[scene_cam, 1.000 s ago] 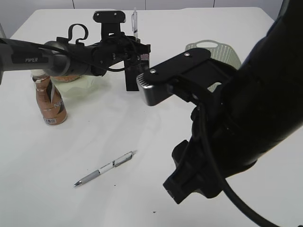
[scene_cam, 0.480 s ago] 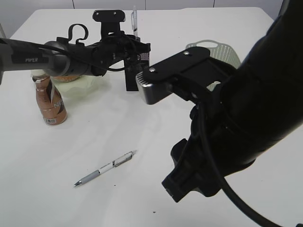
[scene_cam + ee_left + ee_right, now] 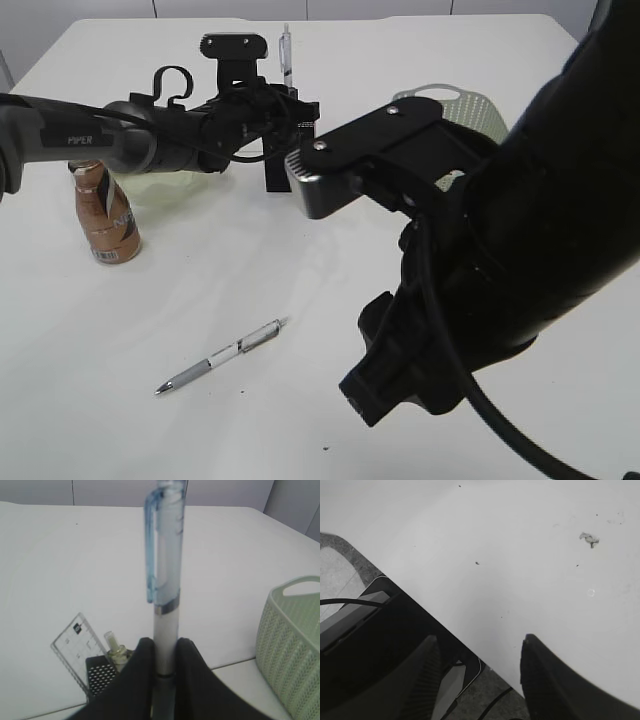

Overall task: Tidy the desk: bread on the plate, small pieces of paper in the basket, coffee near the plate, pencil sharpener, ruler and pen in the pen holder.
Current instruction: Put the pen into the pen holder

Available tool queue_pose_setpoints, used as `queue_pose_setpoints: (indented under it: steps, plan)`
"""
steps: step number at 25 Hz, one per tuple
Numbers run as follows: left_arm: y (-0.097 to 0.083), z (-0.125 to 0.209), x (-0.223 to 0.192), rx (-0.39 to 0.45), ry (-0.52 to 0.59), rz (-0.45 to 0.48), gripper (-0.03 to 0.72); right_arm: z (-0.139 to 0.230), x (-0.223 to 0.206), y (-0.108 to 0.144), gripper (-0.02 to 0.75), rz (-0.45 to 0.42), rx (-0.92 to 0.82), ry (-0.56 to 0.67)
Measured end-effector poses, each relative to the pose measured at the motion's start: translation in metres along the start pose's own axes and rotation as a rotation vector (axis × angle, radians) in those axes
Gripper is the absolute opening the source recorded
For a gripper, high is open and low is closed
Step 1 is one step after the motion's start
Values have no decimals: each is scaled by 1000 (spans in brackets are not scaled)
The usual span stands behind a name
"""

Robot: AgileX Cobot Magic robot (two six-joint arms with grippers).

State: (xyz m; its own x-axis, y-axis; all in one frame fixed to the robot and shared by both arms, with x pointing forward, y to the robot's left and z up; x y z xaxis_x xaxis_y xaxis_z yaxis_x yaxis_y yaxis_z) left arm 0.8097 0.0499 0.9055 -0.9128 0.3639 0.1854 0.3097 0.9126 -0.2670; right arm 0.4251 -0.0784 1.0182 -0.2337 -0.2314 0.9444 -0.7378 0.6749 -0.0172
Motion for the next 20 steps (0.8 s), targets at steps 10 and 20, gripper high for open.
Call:
queue_pose_setpoints:
  steps: [10,20]
  plan:
    - [-1,0,0,4,0,5,77,-1,0,0,384,0,0,-4]
    - [-1,3,0,-5,26,5,116,-1,0,0,384,0,0,-6]
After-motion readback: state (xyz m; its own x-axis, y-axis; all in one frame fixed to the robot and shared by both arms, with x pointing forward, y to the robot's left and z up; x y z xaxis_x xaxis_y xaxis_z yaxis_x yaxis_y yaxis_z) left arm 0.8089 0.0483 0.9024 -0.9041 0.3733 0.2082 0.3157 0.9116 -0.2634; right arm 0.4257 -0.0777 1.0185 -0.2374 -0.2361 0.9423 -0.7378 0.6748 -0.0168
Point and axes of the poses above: a point on each arm's last joint axis where the gripper is mounted, x pointing back along that axis away from the gripper, y along the wrist's bending axis when the last joint is at zero, z = x × y, the point moved 6 cm from there along -x, pointing out along that axis toward the gripper, and after that the axes turned 6 degrees about x, right-handed, at the moved point
